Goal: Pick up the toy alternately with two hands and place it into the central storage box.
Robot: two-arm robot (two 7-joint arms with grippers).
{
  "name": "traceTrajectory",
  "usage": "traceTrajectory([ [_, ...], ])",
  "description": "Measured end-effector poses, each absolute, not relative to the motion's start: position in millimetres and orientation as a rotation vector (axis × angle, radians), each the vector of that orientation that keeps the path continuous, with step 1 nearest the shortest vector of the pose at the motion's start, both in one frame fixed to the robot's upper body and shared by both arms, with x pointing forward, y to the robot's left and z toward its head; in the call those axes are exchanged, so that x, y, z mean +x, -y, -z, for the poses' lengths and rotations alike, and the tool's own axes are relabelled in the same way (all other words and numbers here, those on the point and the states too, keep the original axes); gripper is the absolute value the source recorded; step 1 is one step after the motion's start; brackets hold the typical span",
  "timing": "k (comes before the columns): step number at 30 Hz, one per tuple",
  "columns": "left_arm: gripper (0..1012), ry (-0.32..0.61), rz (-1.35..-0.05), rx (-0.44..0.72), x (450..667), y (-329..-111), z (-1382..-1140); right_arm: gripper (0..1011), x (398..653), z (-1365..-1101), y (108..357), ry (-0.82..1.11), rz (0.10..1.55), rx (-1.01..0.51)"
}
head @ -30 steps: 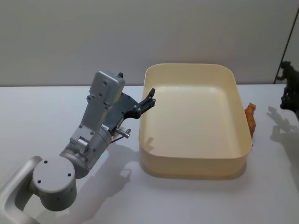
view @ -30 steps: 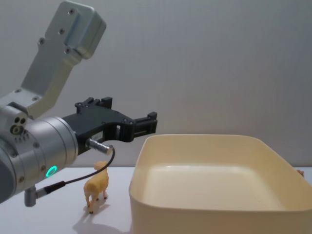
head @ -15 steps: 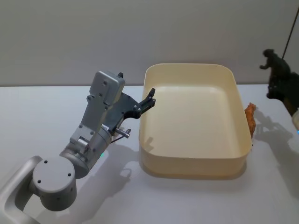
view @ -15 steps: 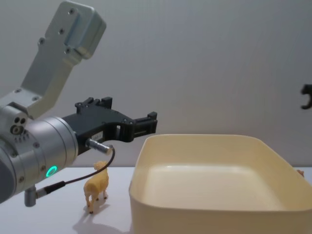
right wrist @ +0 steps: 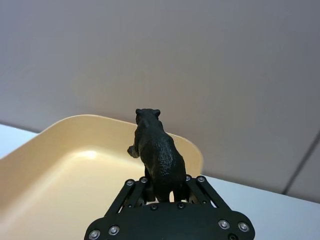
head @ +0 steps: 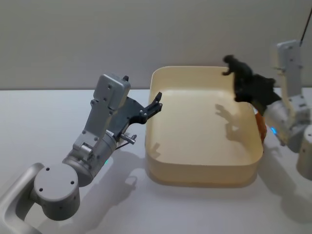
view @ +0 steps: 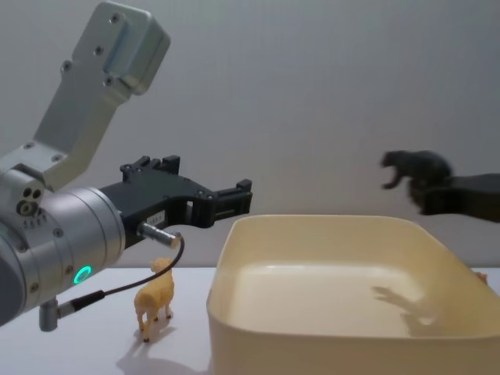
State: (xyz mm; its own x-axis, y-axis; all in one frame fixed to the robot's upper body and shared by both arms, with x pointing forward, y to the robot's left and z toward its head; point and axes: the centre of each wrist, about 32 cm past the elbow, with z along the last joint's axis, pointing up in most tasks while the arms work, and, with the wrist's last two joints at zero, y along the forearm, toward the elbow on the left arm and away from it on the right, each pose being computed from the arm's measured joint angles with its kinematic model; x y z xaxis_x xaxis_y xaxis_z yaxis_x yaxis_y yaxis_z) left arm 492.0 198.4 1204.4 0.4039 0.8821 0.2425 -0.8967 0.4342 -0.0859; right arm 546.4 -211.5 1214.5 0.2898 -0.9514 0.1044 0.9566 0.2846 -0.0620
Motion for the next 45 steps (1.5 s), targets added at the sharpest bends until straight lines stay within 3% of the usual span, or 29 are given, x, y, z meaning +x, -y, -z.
traceTrajectory([
  [13,1000,0.268,-1.124,0.061,492,-198,-1204,592,569,-1217,181,0.016,1.165,-0.155],
  [26,1001,0.268,-1.124,0.061,492,-198,-1204,974,560,-1219,202,0.016,1.229,-0.137],
  [45,1000,0.268,-1.124,0.061,492,-198,-1204,1001,513,-1227,248,-0.027,1.297,-0.122],
])
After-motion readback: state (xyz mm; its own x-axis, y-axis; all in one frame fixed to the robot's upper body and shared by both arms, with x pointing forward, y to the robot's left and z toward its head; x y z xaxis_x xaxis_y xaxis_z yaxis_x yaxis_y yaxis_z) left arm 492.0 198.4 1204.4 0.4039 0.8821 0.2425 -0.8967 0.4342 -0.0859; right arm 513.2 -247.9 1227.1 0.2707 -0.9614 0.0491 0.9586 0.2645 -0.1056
